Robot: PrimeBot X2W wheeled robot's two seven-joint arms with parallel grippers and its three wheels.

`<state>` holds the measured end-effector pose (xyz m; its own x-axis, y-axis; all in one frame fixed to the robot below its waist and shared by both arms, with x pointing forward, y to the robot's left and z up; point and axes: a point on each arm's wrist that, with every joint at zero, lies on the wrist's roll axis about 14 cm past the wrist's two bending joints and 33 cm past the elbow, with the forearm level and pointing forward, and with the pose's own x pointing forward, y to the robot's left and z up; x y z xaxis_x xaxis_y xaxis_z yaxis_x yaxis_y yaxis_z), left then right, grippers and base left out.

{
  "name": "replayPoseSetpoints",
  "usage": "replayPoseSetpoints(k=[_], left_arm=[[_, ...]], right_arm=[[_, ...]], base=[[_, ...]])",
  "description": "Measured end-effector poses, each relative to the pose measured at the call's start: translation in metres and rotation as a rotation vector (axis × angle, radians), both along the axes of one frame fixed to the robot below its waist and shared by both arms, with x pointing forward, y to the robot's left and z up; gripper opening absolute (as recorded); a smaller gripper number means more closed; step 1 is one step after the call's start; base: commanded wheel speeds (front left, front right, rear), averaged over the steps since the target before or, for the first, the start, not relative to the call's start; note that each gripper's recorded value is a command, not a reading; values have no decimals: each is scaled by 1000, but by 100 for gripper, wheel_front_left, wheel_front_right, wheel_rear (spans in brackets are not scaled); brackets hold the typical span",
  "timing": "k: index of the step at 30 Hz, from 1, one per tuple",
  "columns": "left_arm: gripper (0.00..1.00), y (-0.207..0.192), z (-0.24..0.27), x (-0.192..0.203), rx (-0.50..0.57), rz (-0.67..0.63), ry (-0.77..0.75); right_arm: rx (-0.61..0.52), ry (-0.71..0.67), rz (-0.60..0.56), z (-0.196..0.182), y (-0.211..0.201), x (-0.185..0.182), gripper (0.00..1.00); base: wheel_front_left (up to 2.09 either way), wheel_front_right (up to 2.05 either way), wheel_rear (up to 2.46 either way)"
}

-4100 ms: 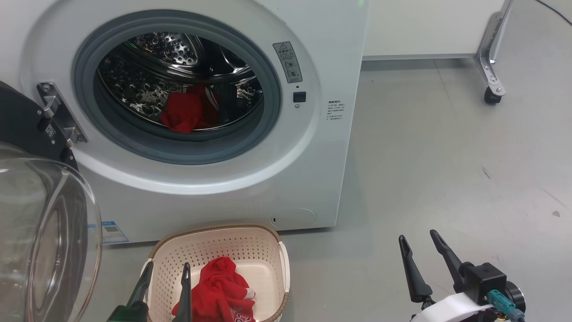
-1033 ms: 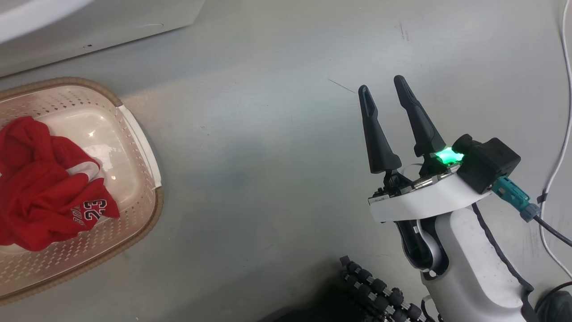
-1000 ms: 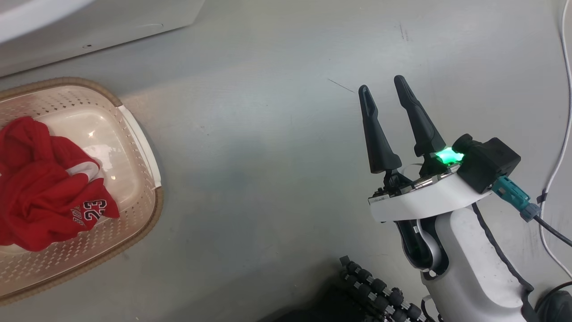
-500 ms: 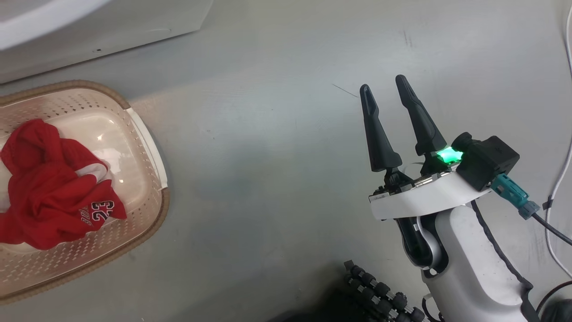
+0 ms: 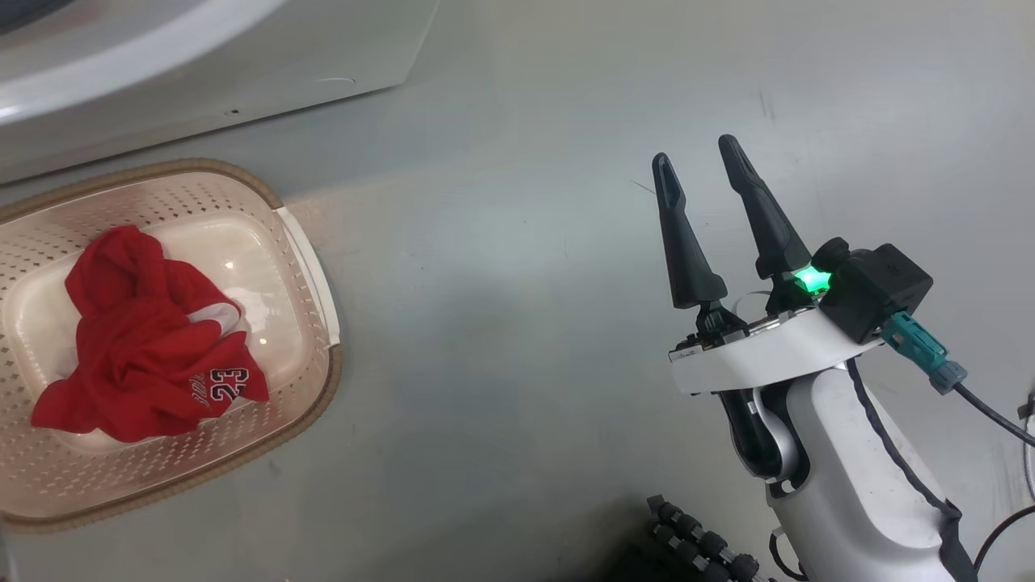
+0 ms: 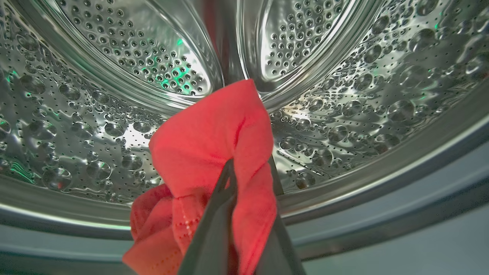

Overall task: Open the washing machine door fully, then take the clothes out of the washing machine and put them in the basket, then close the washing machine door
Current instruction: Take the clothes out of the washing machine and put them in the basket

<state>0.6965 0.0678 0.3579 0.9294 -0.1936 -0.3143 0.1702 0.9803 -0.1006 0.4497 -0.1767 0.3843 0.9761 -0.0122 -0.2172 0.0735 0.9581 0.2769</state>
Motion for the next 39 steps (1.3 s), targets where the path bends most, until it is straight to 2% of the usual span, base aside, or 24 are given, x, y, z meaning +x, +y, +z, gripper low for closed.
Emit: replayPoseSetpoints(k=[13,19,39], left_arm=[[0,-13,26,-52,-146,21,-111],[0,-6,46,-79,-161,36,-183],[0,35,183,-141,-190,103,-512]], right_arm=[[-51,-41,39,15,8,0,100],[-45,-65,67,24,17,-2,100],[-15,-136,146,61,47,-36,100]], base=[[0,0,0],[0,0,0],[0,0,0]])
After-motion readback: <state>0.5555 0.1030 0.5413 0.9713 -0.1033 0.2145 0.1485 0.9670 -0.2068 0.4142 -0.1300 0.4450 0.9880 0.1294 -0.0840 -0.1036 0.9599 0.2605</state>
